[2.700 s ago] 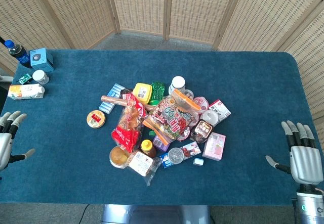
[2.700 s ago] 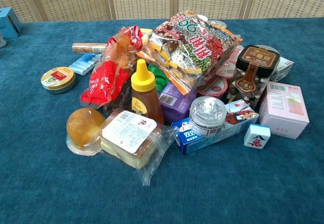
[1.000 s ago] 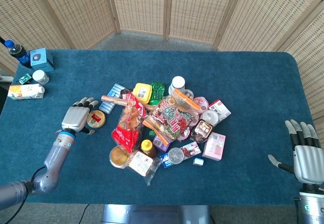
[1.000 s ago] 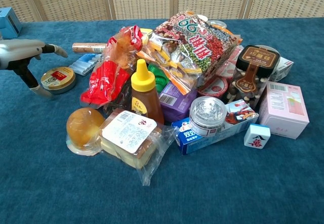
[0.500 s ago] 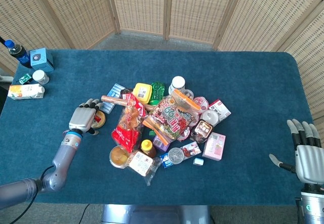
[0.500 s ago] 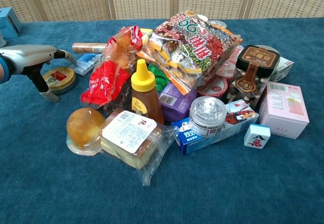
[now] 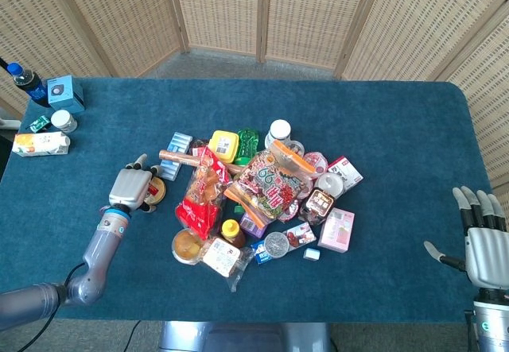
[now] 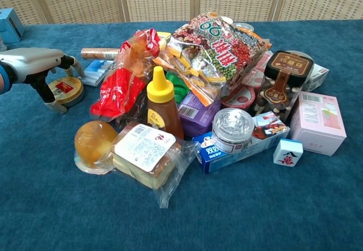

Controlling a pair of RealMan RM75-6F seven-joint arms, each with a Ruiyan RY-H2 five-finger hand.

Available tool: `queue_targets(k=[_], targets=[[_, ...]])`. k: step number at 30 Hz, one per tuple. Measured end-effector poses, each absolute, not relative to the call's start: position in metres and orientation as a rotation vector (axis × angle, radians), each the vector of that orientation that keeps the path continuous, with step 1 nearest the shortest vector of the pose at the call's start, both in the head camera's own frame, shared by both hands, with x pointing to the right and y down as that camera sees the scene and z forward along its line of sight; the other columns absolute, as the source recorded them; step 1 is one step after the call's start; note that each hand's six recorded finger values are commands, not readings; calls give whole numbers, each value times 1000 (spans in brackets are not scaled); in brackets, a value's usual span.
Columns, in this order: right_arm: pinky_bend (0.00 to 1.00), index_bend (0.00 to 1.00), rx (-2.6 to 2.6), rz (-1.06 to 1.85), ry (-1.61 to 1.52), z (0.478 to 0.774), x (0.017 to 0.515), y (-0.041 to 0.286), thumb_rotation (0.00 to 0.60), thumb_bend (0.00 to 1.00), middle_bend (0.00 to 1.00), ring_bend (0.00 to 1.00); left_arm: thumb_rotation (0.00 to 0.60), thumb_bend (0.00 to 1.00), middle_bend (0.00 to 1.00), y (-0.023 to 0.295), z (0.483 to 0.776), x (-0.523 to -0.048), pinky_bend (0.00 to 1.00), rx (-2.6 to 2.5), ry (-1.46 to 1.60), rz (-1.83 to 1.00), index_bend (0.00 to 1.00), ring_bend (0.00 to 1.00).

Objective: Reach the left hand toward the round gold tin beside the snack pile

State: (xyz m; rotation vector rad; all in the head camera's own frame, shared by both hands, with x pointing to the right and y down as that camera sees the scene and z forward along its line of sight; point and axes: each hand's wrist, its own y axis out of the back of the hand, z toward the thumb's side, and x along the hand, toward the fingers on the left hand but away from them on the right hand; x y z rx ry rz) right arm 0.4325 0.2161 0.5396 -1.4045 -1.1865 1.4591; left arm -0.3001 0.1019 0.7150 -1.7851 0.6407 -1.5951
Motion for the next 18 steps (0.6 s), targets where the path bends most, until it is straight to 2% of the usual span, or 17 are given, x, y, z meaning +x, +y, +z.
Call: queue_targets(k=[5,18], targets=[[0,0,-1401,1459,-1189,539,433,216,497,0,0,0,600,5,522,100,708,-300,260,-1780,659,-1572,538,133],[0,0,-1395,1460,-1189,539,434,215,495,0,0,0,600,4,513,90,680,-298,261,-1771,704,-1508,520,139]])
